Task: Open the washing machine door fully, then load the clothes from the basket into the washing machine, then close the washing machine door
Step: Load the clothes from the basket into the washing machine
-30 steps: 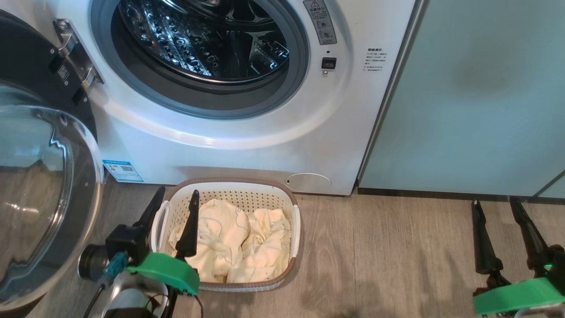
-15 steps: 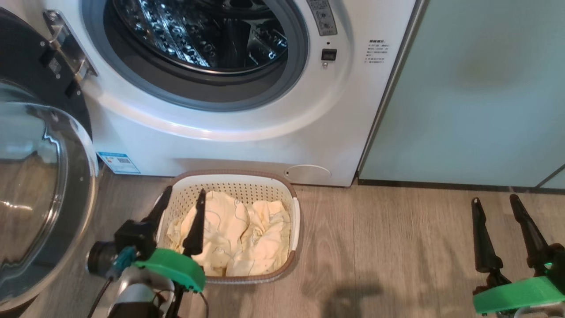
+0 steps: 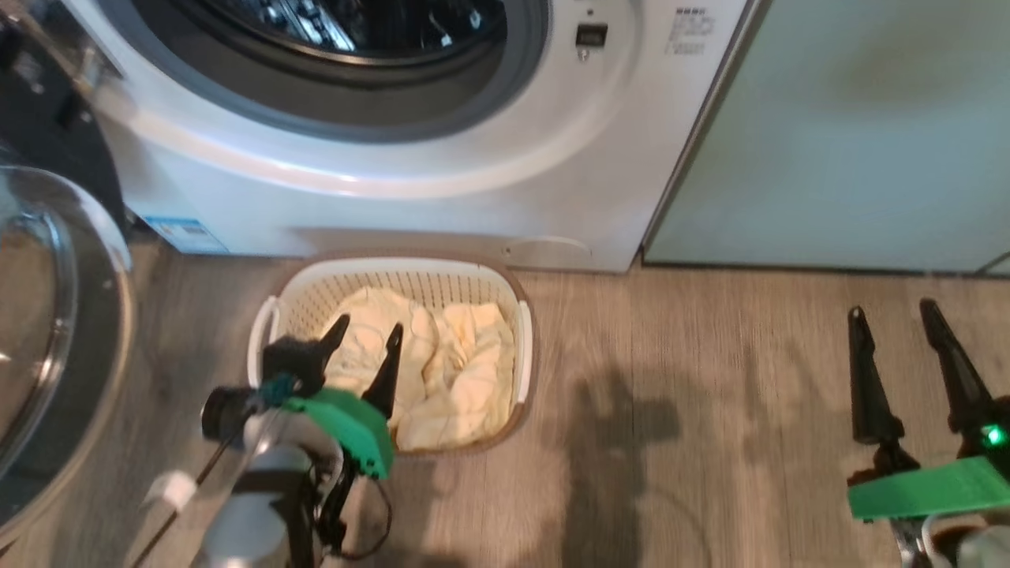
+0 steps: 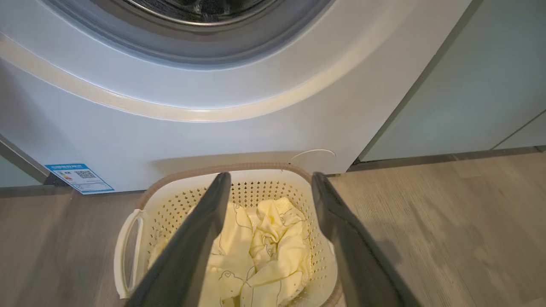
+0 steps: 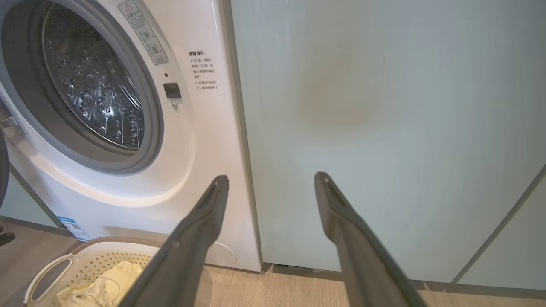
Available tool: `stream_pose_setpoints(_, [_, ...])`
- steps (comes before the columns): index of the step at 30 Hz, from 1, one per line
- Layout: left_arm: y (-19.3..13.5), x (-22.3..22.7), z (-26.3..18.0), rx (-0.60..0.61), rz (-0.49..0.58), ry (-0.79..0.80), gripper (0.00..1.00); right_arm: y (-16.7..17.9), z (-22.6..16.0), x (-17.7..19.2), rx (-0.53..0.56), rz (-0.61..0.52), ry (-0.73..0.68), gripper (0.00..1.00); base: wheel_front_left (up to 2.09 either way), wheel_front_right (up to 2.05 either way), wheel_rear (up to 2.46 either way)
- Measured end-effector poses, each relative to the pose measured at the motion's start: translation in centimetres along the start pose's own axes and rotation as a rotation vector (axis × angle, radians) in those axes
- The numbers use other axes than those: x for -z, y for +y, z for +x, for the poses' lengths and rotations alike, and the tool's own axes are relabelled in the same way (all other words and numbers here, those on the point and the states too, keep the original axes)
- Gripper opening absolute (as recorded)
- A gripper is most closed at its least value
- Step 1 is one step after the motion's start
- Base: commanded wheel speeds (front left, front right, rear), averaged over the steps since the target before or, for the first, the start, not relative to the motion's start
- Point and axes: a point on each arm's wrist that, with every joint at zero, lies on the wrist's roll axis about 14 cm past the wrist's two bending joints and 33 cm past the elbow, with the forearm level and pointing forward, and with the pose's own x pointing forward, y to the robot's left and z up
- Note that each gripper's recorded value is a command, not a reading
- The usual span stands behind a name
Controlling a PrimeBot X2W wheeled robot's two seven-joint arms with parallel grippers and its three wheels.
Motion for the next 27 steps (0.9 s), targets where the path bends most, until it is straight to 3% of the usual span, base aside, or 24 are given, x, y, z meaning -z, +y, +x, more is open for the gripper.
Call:
stream_pose_setpoints(9, [-2.2, 5.1, 5.0, 0.091, -0.031, 0.172, 1.0, -0.6, 2.5, 2.3, 0.006, -0.012, 0.045, 1.0, 0.0, 0.0, 0.0])
stream_pose_setpoints(27, [-5.1, 18.9, 10.1, 0.257, -0.091, 0.526, 1.0, -2.9, 6.5, 9.1, 0.047, -0.008, 0.158, 1.0, 0.0, 0.0, 0.0])
